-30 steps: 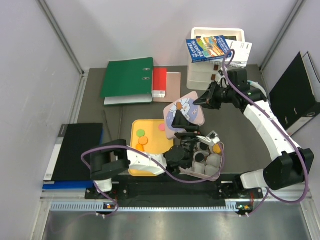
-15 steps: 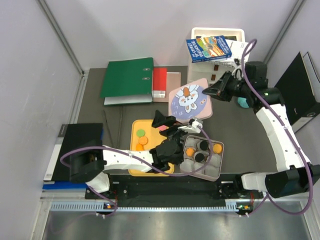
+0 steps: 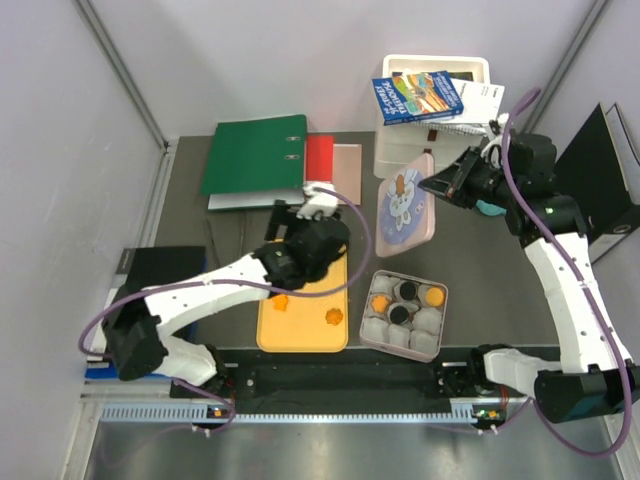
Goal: Pack the cookies
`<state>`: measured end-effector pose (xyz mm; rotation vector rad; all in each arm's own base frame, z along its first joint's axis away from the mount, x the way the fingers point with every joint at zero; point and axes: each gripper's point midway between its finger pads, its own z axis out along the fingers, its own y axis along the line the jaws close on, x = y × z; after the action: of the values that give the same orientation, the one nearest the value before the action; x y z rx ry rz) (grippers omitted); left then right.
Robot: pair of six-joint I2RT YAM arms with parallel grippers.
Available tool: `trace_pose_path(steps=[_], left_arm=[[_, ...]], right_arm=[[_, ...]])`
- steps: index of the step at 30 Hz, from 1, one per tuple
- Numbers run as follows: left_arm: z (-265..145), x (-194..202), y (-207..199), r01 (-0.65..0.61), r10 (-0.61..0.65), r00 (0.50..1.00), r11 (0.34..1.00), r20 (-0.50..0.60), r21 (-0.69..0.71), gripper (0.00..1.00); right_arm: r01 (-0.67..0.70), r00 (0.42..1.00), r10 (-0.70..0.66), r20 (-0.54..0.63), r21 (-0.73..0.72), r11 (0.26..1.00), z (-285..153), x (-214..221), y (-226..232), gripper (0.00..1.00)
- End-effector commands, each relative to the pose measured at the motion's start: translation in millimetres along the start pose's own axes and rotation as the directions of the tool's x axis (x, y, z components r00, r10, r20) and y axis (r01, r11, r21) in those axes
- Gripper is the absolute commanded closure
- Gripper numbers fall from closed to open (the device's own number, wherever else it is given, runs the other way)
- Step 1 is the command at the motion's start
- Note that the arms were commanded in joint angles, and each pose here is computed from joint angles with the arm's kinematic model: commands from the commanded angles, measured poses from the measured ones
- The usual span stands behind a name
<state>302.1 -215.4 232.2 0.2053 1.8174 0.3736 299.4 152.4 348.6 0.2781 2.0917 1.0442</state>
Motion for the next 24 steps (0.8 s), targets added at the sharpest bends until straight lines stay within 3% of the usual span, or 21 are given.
trace_pose_path(steps=[1,6,9,11,13,14,15,16,18,19,21,22,24], left_arm=[[-5.6,-11.2,23.4,0.339,-0.334,0.940,0.937,-0.076,0.079,0.01],[0.5,-14.7,23.7,0.450,-0.434,0.891,0.882,-0.136,0.136,0.01],[0.3,-24.9,12.3,0.589,-0.545,0.808,0.763,-0.225,0.268,0.01],[6.5,-38.9,17.0,0.706,-0.659,0.706,0.624,-0.260,0.335,0.01],[-6.3,-39.6,-1.0,0.761,-0.665,0.637,0.461,-0.390,0.457,0.01],[2.2,-54.9,7.5,0.815,-0.735,0.543,0.344,-0.407,0.465,0.01],[-11.0,-52.4,-7.8,0.818,-0.693,0.524,0.247,-0.495,0.520,0.01],[-12.7,-55.8,-12.0,0.840,-0.698,0.474,0.176,-0.537,0.513,0.01],[-22.9,-78.0,-17.5,0.808,-0.702,0.445,0.047,-0.557,0.587,0.01],[-29.8,-68.4,-31.4,0.831,-0.648,0.402,-0.037,-0.646,0.555,0.01],[-37.6,-86.4,-32.5,0.787,-0.629,0.382,-0.164,-0.678,0.595,0.01],[-43.0,-81.4,-43.4,0.798,-0.552,0.356,-0.240,-0.754,0.553,0.01],[-46.2,-84.3,-46.3,0.776,-0.508,0.336,-0.327,-0.793,0.539,0.01]], right_arm=[[0.036,0.998,-0.034,0.046,-0.037,0.999,-12.4,-5.3,12.5,1.00],[0.039,0.998,-0.037,0.051,-0.043,0.998,-14.3,-5.3,14.2,1.00],[0.048,0.998,-0.045,0.049,-0.073,0.996,-15.8,-2.0,17.7,1.00],[0.060,0.997,-0.054,0.055,-0.118,0.991,-18.6,-0.5,25.3,1.00],[0.048,0.998,-0.043,0.040,-0.146,0.988,-18.3,5.3,26.1,1.00],[0.062,0.997,-0.053,0.057,-0.174,0.983,-20.4,4.1,31.6,1.00],[0.051,0.998,-0.044,0.044,-0.179,0.982,-18.0,8.8,28.0,1.00],[0.037,0.999,-0.031,0.034,-0.198,0.980,-18.3,11.2,30.3,1.00],[0.037,0.999,-0.029,0.038,-0.234,0.971,-17.0,13.2,32.8,1.00],[0.035,0.999,-0.028,0.031,-0.252,0.967,-16.8,14.7,34.8,1.00],[0.018,1.000,-0.012,0.022,-0.278,0.960,-13.9,16.8,36.0,1.00],[0.003,1.000,0.000,0.011,-0.289,0.957,-13.7,18.4,37.2,1.00],[-0.004,1.000,0.004,0.001,-0.316,0.949,-11.2,20.0,38.3,1.00]])
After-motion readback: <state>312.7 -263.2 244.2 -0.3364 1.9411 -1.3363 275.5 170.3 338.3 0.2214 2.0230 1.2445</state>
